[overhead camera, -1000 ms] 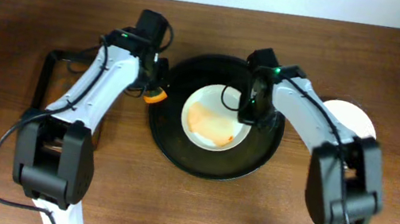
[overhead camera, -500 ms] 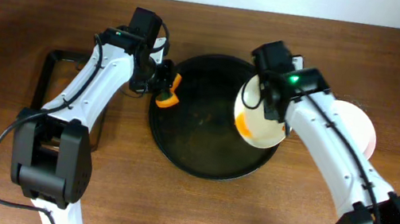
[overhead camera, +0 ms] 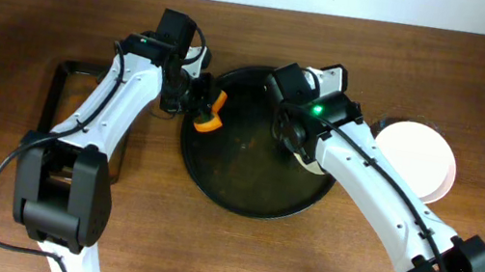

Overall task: Clean dirty plates on tray and stack at the side
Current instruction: 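Tilt the last plate up with the right gripper over the tray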

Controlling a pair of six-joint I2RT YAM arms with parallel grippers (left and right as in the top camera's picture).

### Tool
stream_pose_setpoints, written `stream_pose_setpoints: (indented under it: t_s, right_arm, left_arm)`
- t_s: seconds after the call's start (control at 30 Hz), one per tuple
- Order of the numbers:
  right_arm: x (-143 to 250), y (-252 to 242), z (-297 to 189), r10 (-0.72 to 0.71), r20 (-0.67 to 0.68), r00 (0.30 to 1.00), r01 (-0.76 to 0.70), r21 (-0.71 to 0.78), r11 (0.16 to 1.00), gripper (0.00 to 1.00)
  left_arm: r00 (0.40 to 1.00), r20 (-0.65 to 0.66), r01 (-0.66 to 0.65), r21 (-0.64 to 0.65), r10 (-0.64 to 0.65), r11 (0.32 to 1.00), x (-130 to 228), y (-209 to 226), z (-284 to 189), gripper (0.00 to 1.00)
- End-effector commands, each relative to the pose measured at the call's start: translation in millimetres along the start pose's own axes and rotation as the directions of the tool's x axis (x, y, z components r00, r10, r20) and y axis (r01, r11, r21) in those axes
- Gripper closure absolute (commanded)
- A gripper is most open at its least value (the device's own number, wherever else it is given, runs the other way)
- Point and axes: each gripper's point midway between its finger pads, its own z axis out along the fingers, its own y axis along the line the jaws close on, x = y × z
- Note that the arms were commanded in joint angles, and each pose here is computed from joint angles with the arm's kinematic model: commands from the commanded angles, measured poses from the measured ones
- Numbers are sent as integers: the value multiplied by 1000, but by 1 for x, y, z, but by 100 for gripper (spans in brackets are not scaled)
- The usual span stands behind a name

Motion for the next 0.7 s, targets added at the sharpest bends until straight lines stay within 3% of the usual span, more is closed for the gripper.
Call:
stream_pose_setpoints:
  t_s: [0.0,0.3,0.47,0.67]
  right_arm:
    - [-3,-14,-6,78,29,997,-79,34,996,96]
    - [-1,-9,-5,160,16,987,-160,2,987,96]
    - [16,38,-1,87,-152,985,-134,-337,932,96]
    - [18,57,1,2,-208,978,-128,-598,791,96]
  left_arm:
    - [999,43,-34,33,32,999,-9,-10,-16,99]
    - [999,43,-34,32,33,999,-9,-10,-16,99]
    - [999,43,-34,32,32,999,-9,-10,-16,99]
    - [999,38,-32,32,31,999,-8,-10,-16,99]
